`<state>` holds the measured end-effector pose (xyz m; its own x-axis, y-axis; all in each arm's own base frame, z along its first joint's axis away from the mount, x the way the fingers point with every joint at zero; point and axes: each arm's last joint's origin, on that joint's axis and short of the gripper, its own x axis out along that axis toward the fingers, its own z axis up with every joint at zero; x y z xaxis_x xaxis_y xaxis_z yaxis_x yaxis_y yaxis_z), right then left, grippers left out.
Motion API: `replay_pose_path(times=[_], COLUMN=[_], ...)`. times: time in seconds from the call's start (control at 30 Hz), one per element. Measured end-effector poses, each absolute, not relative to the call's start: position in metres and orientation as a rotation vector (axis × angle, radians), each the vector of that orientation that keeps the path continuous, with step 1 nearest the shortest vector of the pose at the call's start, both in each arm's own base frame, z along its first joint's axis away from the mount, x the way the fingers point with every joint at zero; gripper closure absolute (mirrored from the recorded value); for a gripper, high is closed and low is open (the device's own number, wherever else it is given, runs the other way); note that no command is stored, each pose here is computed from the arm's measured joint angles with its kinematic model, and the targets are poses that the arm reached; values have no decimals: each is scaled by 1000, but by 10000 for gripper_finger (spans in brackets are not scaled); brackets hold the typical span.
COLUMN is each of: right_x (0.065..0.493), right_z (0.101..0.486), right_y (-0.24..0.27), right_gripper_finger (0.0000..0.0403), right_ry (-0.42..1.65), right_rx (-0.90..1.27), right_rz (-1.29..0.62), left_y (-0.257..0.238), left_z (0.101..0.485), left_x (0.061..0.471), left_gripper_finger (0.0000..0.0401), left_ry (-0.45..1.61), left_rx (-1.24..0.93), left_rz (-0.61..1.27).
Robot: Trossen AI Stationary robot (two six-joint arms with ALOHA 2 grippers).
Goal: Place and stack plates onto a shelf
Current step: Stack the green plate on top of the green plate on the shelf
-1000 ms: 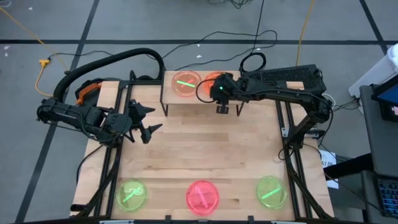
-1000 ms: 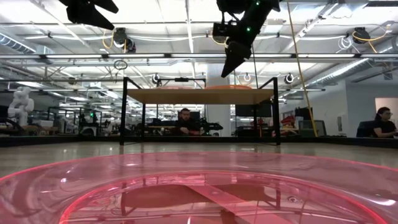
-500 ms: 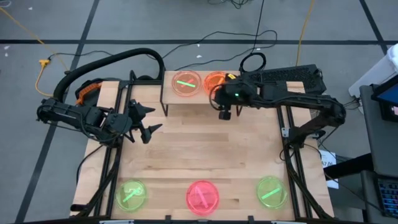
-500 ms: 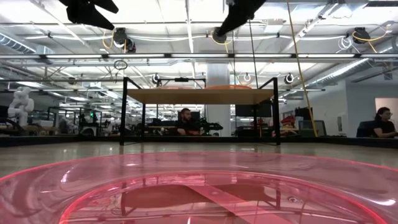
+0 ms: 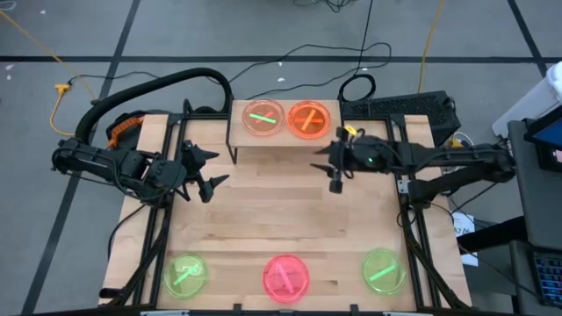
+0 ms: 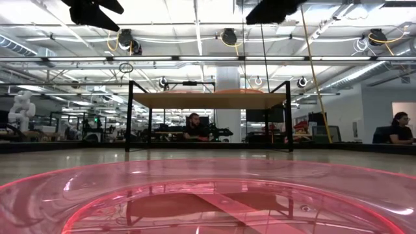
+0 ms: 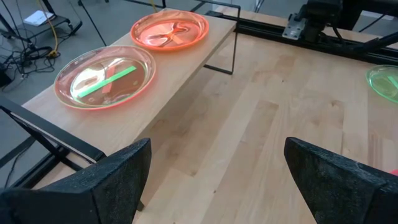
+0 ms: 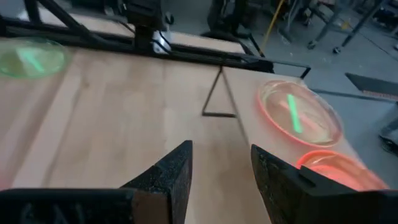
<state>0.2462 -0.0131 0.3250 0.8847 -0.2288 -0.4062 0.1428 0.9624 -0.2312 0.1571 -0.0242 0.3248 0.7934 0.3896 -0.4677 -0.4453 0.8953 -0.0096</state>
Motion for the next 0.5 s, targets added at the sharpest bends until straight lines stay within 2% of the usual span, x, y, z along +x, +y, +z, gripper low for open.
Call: replay_pose_path(times=[0.23,0.5], right_x=[226,216], right_z=[287,263], right_y=[-1,3], right_gripper_finger=[254,255], right_ry=[336,217], right_rx=[-141,-115], right_rz=[-165,-154], left_y=[-24,-24], left_z=[325,325], left_x=[157,157], left_gripper_finger=[29,29], left_ry=[476,476], left_rx=[-122,-121], left_rz=[450,450])
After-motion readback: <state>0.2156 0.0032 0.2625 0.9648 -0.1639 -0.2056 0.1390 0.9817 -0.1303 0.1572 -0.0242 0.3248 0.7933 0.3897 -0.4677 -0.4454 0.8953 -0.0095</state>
